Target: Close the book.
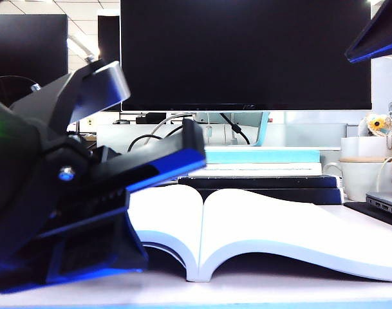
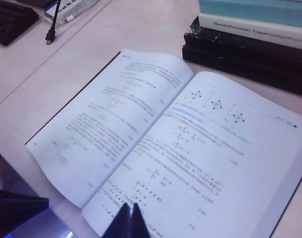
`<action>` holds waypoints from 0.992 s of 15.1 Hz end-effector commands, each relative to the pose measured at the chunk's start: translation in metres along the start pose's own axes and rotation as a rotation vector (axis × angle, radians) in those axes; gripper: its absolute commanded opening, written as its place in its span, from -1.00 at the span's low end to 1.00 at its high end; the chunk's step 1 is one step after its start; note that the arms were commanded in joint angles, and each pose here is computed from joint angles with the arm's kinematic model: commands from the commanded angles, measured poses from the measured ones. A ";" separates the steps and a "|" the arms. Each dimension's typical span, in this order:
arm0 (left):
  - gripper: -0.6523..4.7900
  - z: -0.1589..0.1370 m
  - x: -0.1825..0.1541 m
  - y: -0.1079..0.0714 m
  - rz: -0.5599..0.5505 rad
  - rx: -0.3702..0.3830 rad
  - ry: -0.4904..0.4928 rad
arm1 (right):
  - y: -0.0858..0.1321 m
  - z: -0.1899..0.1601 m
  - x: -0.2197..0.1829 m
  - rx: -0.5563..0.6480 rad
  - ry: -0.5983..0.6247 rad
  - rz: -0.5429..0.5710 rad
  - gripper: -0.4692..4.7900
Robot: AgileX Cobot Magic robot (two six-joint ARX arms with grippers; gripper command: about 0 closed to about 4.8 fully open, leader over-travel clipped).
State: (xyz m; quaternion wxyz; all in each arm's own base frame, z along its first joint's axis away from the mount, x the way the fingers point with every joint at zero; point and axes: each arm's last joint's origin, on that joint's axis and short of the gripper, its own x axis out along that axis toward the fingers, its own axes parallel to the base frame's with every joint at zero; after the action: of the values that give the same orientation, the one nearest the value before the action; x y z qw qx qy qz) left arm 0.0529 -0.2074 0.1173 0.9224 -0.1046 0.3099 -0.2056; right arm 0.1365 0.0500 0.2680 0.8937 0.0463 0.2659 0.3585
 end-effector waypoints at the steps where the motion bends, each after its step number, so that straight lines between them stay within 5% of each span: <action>1: -0.78 0.004 0.002 0.000 0.012 -0.015 -0.026 | 0.001 0.003 -0.001 -0.013 -0.021 0.003 -0.84; 7: -0.78 0.009 0.024 0.000 0.027 -0.048 0.038 | 0.001 0.004 -0.001 -0.018 -0.030 0.003 -0.84; 12: -0.78 0.025 0.034 0.000 0.088 -0.037 -0.044 | 0.001 0.004 -0.001 -0.018 -0.030 0.003 -0.84; 15: -0.78 0.046 0.036 -0.016 0.066 0.086 -0.091 | 0.001 0.004 -0.001 -0.016 -0.028 0.003 -0.84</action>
State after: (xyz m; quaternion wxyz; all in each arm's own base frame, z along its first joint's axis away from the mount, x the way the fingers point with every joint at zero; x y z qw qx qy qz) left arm 0.1000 -0.2256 0.1250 0.9396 -0.0722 0.2926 -0.1624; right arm 0.1369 0.0501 0.2687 0.8948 0.0457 0.2614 0.3590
